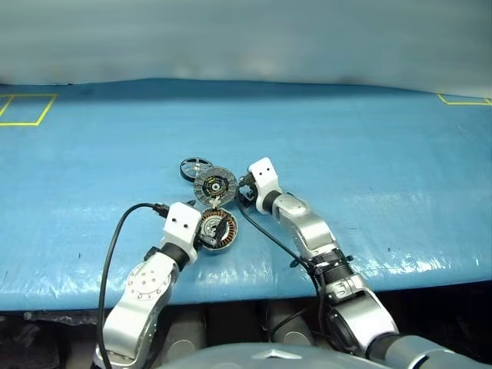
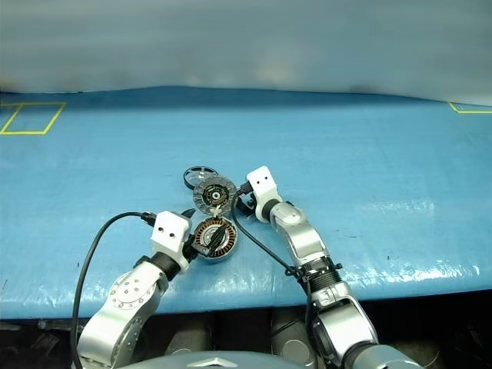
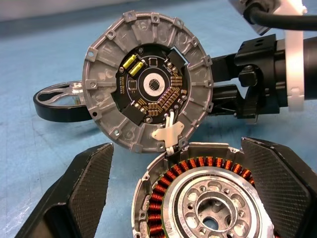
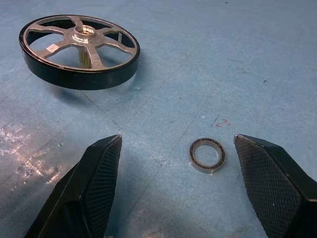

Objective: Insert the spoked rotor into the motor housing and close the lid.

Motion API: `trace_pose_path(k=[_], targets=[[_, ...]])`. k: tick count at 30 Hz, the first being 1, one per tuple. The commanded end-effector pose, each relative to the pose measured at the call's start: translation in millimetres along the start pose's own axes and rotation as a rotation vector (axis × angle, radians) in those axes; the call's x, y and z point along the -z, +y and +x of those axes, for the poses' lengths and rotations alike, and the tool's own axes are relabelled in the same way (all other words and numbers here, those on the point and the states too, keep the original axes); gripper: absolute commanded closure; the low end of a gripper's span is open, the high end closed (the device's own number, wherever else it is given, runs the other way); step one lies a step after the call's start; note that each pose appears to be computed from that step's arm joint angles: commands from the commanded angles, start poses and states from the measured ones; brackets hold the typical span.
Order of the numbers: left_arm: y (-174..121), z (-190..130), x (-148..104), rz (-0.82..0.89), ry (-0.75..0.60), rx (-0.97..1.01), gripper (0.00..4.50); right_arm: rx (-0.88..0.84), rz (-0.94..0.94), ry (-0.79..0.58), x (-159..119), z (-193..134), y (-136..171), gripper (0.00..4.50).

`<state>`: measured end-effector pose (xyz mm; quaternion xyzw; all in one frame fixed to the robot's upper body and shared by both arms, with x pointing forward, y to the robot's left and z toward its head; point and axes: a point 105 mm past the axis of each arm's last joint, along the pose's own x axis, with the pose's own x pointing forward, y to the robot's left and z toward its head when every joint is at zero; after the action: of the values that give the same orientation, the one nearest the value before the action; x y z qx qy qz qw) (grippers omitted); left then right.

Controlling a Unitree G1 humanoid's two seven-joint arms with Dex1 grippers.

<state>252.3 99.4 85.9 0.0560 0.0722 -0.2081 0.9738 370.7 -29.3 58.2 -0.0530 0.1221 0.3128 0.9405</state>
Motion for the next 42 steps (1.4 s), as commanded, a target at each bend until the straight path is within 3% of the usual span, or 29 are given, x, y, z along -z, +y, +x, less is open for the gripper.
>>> trace_pose_path(k=[1, 15, 18, 23, 32, 42], targets=[[-1, 0, -19, 0.026, -0.083, -0.003, 0.00, -0.005, -0.022, -0.058, -14, 5, 1, 0.67], [5, 8, -28, 0.054, -0.118, 0.025, 0.00, -0.017, -0.047, 0.055, 21, 25, 2, 0.67], [6, 10, -28, 0.061, -0.121, 0.027, 0.00, -0.003, -0.043, 0.084, 29, 26, 0, 1.26], [7, 11, -30, 0.068, -0.126, 0.031, 0.00, 0.041, -0.044, 0.091, 35, 23, -6, 2.86], [2, 13, -33, 0.065, -0.135, 0.050, 0.00, 0.161, -0.047, 0.090, 40, 11, -28, 2.86], [-2, 16, -33, 0.058, -0.139, 0.063, 0.00, 0.476, -0.028, 0.113, 29, -23, -71, 2.86]])
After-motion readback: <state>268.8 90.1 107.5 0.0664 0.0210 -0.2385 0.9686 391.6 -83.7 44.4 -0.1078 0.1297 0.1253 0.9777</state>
